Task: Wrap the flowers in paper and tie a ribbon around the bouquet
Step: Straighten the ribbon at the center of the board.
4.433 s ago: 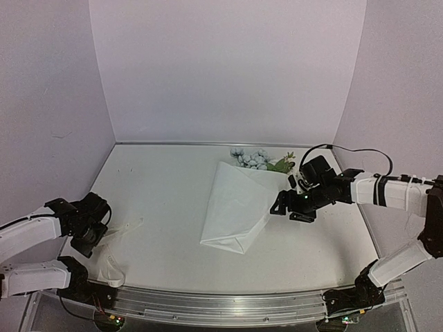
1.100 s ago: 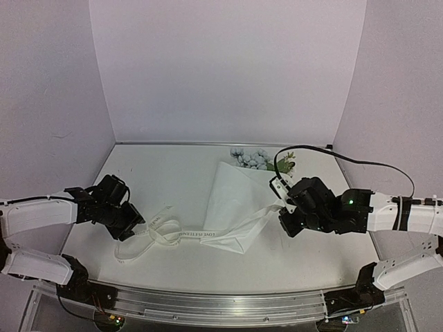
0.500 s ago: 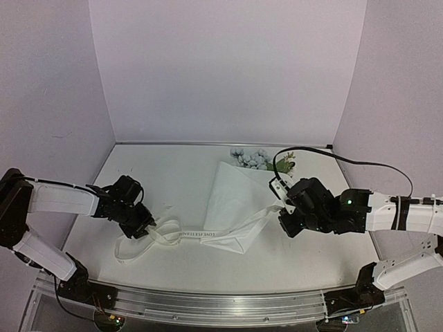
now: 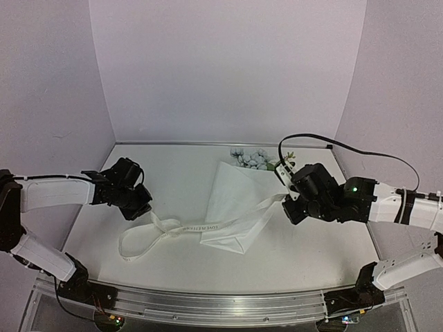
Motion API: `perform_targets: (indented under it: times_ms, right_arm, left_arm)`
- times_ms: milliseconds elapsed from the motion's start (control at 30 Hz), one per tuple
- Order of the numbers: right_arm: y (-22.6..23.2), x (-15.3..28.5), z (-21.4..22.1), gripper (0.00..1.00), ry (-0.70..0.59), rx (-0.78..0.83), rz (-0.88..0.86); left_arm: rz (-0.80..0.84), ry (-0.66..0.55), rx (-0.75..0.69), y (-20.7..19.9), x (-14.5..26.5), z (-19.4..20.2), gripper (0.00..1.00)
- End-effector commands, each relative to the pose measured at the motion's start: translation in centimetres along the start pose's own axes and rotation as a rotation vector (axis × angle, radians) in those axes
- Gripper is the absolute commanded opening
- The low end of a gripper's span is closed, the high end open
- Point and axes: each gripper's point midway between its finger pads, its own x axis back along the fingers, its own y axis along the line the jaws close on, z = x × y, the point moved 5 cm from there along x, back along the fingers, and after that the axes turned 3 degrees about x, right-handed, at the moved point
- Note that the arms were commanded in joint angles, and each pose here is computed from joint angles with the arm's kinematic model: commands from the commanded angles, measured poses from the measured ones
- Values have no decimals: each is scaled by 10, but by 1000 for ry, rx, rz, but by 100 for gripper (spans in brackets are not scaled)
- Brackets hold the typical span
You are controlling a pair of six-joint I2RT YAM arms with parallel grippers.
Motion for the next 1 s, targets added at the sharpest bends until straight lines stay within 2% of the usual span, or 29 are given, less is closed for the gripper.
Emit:
perform_targets:
  times_ms: [0, 133, 267, 500, 733, 967]
  right_arm:
    - [-21, 12, -19, 0, -19, -28, 37]
    - [-40, 19, -24, 0, -10, -52, 83]
    - [-82, 33, -27, 0, 8, -99, 225]
    - [-156, 74, -13, 0, 57, -150, 533]
    - [-192, 118, 16, 0, 149, -78, 727]
    - [-205, 141, 57, 0, 283, -29, 849]
  left_arm:
    - [-4, -124, -51, -9, 27, -24, 0]
    - [1, -198, -65, -11, 51, -47, 0]
    - [-69, -347, -74, -12, 88, -89, 0]
    - [-141, -609, 64, 26, 161, -154, 0]
    - [-223, -730, 155, 60, 196, -168, 0]
    - [-309, -739, 195, 85, 195, -161, 0]
